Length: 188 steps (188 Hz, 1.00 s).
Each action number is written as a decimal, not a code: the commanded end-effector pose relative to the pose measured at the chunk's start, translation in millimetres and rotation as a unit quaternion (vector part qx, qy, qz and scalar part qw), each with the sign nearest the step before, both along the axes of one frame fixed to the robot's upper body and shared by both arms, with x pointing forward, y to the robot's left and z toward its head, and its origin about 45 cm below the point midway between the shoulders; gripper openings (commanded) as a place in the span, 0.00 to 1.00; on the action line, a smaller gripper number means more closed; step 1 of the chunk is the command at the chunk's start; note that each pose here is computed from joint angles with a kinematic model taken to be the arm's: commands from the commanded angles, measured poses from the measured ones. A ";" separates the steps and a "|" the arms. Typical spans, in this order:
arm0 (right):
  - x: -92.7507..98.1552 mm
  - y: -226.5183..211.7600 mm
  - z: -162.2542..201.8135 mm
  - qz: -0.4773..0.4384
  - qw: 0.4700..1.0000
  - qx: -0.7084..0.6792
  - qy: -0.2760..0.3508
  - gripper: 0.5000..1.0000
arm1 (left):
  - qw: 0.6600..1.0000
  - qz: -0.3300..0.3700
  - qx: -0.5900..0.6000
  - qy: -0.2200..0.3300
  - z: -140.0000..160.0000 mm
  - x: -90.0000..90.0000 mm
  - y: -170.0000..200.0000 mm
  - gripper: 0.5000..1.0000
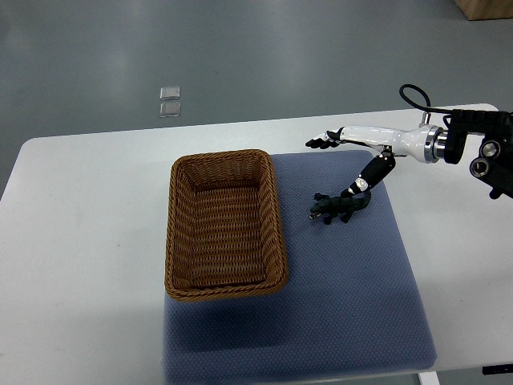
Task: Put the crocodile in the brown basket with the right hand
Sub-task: 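Reach the right hand down over the green toy crocodile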
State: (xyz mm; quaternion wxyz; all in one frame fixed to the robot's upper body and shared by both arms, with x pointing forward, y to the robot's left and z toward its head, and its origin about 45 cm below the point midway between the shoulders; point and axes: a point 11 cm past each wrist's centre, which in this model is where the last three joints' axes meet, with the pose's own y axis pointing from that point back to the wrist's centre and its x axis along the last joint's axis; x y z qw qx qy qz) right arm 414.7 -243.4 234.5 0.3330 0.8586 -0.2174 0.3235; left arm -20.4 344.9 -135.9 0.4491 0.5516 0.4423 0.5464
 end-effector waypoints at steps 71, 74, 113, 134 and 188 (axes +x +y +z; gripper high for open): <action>-14.3 10.7 -32.9 0.089 0.985 -0.126 -0.074 0.86 | 1.000 0.000 0.000 0.000 0.0 0.0 -0.1 1.00; -14.9 11.2 -33.9 0.092 0.985 -0.128 -0.075 0.86 | 1.000 0.000 0.000 0.000 0.0 0.0 -0.1 1.00; -15.6 8.2 -37.9 0.108 0.976 -0.158 -0.105 0.86 | 1.000 0.000 0.000 0.000 0.0 0.0 0.0 1.00; -17.2 6.4 -41.6 0.116 0.971 -0.170 -0.120 0.86 | 1.000 0.000 0.000 0.000 0.0 0.0 0.0 1.00; -22.9 9.9 -51.7 0.143 0.961 -0.190 -0.142 0.86 | 1.000 0.000 0.000 0.000 0.0 0.0 -0.1 1.00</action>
